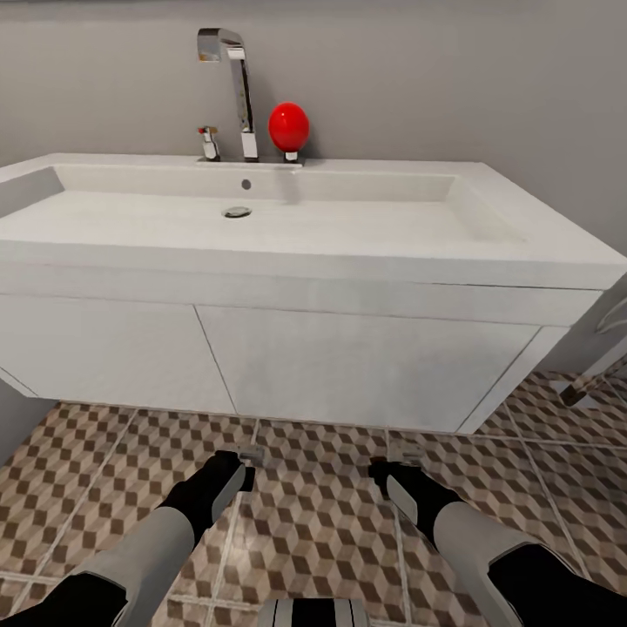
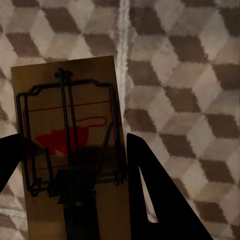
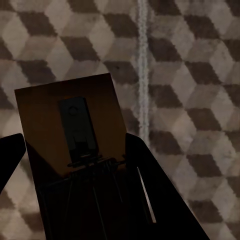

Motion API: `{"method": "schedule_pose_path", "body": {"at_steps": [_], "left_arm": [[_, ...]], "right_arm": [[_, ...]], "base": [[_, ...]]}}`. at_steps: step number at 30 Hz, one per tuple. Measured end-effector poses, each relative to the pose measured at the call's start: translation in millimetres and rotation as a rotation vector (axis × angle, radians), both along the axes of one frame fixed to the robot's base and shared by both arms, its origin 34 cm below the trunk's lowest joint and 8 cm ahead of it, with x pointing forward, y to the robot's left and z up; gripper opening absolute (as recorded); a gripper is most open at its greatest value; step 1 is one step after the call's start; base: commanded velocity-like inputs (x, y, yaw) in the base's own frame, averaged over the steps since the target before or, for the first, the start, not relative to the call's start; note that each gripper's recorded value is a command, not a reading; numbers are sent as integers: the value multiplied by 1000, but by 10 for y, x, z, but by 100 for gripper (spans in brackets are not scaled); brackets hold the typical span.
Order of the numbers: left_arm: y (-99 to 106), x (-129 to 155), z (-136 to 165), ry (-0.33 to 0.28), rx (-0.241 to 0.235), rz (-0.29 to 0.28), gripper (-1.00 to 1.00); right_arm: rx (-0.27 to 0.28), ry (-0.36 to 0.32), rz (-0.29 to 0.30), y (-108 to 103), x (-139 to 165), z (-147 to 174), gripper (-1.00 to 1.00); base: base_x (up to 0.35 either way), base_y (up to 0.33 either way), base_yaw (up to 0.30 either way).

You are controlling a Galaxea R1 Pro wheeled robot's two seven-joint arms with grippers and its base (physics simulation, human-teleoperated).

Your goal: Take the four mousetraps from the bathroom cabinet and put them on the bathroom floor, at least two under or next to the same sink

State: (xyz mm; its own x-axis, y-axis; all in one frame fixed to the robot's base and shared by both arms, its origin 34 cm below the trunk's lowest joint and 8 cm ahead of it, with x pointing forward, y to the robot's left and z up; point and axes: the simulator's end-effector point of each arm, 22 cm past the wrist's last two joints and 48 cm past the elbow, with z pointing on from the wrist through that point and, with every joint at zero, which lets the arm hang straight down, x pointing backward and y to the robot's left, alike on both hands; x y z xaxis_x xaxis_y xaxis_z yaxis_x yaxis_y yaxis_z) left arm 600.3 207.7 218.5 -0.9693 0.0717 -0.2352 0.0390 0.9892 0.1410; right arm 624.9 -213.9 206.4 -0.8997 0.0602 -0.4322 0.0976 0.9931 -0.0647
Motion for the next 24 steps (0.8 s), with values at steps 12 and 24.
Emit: {"method": "schedule_pose_path", "body": {"at_steps": [12, 24], "left_arm": [[-2, 10, 20, -3, -1, 1, -100], [8, 7, 17, -3, 1, 0, -100]], "right_arm": [[1, -3, 1, 7, 8, 20, -100], [1, -3, 0, 7, 8, 21, -100]], "base": [[35, 0, -80], [117, 0, -36]]}}
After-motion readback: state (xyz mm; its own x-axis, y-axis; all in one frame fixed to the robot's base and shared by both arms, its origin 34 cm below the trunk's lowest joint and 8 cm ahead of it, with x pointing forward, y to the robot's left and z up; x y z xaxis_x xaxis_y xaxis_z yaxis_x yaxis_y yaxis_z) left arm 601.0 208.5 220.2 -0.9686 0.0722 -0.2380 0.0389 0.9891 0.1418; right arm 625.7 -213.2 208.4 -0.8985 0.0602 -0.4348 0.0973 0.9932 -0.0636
